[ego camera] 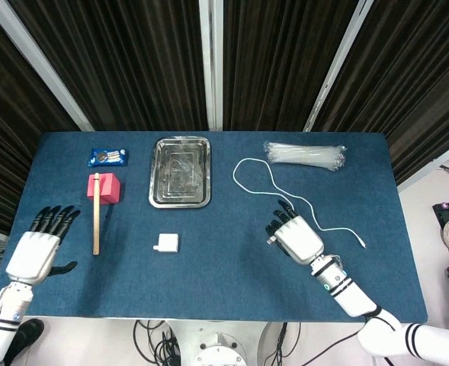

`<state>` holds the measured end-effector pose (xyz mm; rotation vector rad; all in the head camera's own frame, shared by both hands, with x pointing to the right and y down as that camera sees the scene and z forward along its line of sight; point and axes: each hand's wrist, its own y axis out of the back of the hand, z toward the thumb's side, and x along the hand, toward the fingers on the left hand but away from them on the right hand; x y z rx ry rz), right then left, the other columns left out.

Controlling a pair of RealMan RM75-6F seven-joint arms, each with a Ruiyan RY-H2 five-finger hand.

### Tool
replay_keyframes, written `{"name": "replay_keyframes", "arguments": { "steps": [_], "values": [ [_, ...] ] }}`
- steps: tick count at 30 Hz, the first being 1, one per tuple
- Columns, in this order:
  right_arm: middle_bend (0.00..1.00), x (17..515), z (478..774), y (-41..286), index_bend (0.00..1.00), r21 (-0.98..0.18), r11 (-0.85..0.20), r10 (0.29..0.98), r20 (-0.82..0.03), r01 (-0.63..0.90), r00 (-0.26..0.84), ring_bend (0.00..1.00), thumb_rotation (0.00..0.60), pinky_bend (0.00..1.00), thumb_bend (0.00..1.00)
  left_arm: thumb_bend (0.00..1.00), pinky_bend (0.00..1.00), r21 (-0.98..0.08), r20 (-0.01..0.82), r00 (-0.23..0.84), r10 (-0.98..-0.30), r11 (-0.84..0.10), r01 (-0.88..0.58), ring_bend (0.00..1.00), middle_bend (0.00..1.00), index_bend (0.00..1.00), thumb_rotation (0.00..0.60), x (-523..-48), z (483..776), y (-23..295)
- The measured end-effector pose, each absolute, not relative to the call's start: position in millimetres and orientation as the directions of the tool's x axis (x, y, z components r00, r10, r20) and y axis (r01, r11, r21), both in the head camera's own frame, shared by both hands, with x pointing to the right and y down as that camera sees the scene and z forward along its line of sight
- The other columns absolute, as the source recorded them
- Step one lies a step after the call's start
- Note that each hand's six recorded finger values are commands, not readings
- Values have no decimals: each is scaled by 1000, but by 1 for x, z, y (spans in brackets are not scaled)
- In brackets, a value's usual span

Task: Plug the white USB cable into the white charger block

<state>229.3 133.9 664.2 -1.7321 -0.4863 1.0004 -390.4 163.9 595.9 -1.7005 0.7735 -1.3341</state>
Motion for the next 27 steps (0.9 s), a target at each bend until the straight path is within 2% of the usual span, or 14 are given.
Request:
{"name": "replay_keyframes", "arguments": {
  "steps": [6, 12, 20, 27],
  "values": [
    [488, 241, 630, 110, 518, -943, -312, 772, -323, -116, 547, 236, 600, 112, 407, 113, 68, -834, 521, 423, -741, -548, 68, 112, 211, 189, 600, -326, 619, 133],
    [488, 258, 608, 102, 518, -954, -280, 809, -292, -103, 510, 235, 600, 112, 409, 118, 105, -792, 570, 518, -637, -593, 142, 160, 247, 219, 600, -260, 646, 114],
    [488, 271, 609, 109, 518, -951, -295, 817, -299, -89, 493, 235, 600, 112, 412, 119, 106, -743, 659, 439, -612, -620, 251, 161, 248, 232, 600, -242, 673, 114],
    [488, 278, 611, 112, 520, -949, -308, 824, -301, -67, 480, 235, 600, 112, 416, 125, 81, -634, 767, 363, -529, -709, 308, 161, 249, 279, 600, -228, 695, 123]
  ]
}}
